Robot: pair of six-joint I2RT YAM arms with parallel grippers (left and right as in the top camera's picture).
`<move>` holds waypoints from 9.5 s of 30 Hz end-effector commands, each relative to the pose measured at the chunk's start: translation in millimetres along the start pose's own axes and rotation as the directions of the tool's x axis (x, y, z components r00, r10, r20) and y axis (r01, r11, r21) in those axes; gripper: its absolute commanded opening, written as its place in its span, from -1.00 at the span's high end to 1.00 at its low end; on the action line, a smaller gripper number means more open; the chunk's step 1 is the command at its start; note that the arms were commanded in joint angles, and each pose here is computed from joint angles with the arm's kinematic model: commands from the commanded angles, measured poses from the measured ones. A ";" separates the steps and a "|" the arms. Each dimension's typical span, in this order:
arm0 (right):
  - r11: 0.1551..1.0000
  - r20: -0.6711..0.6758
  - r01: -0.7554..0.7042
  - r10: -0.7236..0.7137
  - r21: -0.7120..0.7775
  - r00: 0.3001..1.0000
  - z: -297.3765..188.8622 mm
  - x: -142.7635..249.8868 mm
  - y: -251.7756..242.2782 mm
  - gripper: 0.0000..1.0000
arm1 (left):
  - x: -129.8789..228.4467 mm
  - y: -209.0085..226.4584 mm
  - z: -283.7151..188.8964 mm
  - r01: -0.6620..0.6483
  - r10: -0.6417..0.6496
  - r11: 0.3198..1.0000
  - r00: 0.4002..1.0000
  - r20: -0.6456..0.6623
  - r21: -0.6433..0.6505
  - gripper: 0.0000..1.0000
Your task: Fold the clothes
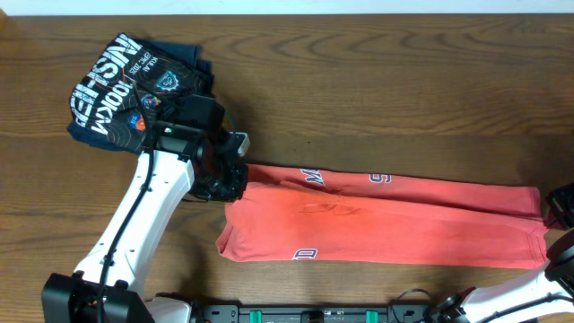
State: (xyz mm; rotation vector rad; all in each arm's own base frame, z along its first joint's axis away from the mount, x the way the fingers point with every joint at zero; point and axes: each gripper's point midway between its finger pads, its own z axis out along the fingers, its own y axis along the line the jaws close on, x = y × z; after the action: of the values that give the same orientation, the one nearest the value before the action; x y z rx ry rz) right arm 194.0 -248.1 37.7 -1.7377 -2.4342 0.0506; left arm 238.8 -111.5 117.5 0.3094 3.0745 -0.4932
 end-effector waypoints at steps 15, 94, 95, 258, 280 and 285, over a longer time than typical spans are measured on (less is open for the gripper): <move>0.974 0.053 -0.056 0.045 0.217 0.998 -15.0 -3.4 -45.9 0.93 | 27.9 2.0 -8.3 0.033 -0.035 0.999 0.995 -0.098 -0.018 0.66; 0.856 0.287 0.432 -0.354 -0.285 0.890 -72.4 55.0 110.1 0.05 | -12.3 68.0 108.8 0.153 -0.123 0.954 0.984 0.126 -0.257 0.34; 0.872 0.264 0.411 -0.344 -0.267 0.901 -62.2 54.3 106.8 0.07 | -12.4 68.0 108.8 0.153 -0.124 0.954 0.984 0.127 -0.257 0.34; 0.410 0.506 0.797 -0.620 -0.442 0.600 -19.6 -2.2 186.5 -0.35 | -80.6 25.2 -46.1 0.106 -0.043 0.982 0.933 0.357 -0.159 -0.58; 0.386 0.184 0.734 -0.805 -0.559 0.563 54.1 41.9 167.8 -0.19 | -72.2 24.5 -49.1 0.108 -0.047 0.981 0.938 0.343 -0.161 -0.59; 0.394 0.167 0.733 -0.810 -0.555 0.562 55.2 43.8 165.1 0.03 | -75.4 24.1 -50.2 0.106 -0.043 0.982 0.934 0.356 -0.159 -0.59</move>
State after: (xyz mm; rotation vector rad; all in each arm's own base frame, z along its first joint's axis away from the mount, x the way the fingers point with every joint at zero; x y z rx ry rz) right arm 351.3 -156.0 6.7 -0.4508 -3.1718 -1.0933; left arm 313.1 -87.7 153.6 0.0916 2.7856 -0.2339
